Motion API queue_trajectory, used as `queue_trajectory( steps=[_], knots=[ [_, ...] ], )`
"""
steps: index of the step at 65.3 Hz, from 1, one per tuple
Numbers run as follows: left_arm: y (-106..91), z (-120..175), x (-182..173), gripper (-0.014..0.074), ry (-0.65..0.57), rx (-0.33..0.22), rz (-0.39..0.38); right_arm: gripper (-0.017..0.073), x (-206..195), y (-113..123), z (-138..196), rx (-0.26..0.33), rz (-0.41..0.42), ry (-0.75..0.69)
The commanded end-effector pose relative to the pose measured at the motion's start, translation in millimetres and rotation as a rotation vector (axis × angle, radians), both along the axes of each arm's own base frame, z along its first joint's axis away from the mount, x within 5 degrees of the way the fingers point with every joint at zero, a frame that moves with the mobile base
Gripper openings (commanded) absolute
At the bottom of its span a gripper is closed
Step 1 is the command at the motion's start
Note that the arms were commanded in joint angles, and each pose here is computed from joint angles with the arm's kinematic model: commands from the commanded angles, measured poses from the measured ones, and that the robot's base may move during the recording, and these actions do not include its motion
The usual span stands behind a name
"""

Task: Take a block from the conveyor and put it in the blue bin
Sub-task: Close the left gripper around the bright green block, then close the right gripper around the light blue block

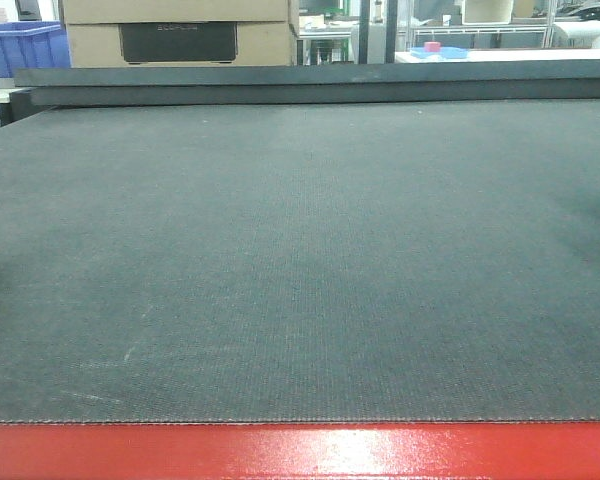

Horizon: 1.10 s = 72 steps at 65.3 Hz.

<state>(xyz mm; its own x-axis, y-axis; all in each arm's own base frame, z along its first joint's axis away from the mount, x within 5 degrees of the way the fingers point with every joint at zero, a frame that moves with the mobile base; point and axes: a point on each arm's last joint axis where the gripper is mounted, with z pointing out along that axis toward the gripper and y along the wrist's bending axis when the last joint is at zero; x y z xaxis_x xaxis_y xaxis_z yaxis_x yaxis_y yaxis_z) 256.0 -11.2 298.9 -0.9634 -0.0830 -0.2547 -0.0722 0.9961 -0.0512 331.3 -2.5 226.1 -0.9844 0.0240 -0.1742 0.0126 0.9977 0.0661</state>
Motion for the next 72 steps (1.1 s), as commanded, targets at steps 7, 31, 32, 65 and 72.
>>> queue_trajectory(
  steps=[7, 31, 32, 65, 72],
  knots=[
    [2.9, -2, 26, -0.0085, -0.052, 0.034, 0.004, -0.0162, -2, -1, 32, -0.003, 0.007, -0.072],
    [3.1, -44, 56, 0.0414, 0.013, 0.052, -0.003, -0.0162, -3, -1, 36, -0.004, 0.006, -0.095],
    [3.0, -47, 58, 0.0412, 0.019, 0.052, -0.004, -0.0162, -3, -1, 36, -0.004, 0.006, -0.095],
    [5.9, -77, 79, -0.0112, 0.103, 0.103, -0.042, -0.0162, -17, 1, 70, -0.001, 0.005, -0.220],
    [5.8, -73, 76, -0.0111, 0.128, 0.119, -0.135, -0.0162, -30, 1, 91, -0.003, 0.005, -0.289]
  ],
)
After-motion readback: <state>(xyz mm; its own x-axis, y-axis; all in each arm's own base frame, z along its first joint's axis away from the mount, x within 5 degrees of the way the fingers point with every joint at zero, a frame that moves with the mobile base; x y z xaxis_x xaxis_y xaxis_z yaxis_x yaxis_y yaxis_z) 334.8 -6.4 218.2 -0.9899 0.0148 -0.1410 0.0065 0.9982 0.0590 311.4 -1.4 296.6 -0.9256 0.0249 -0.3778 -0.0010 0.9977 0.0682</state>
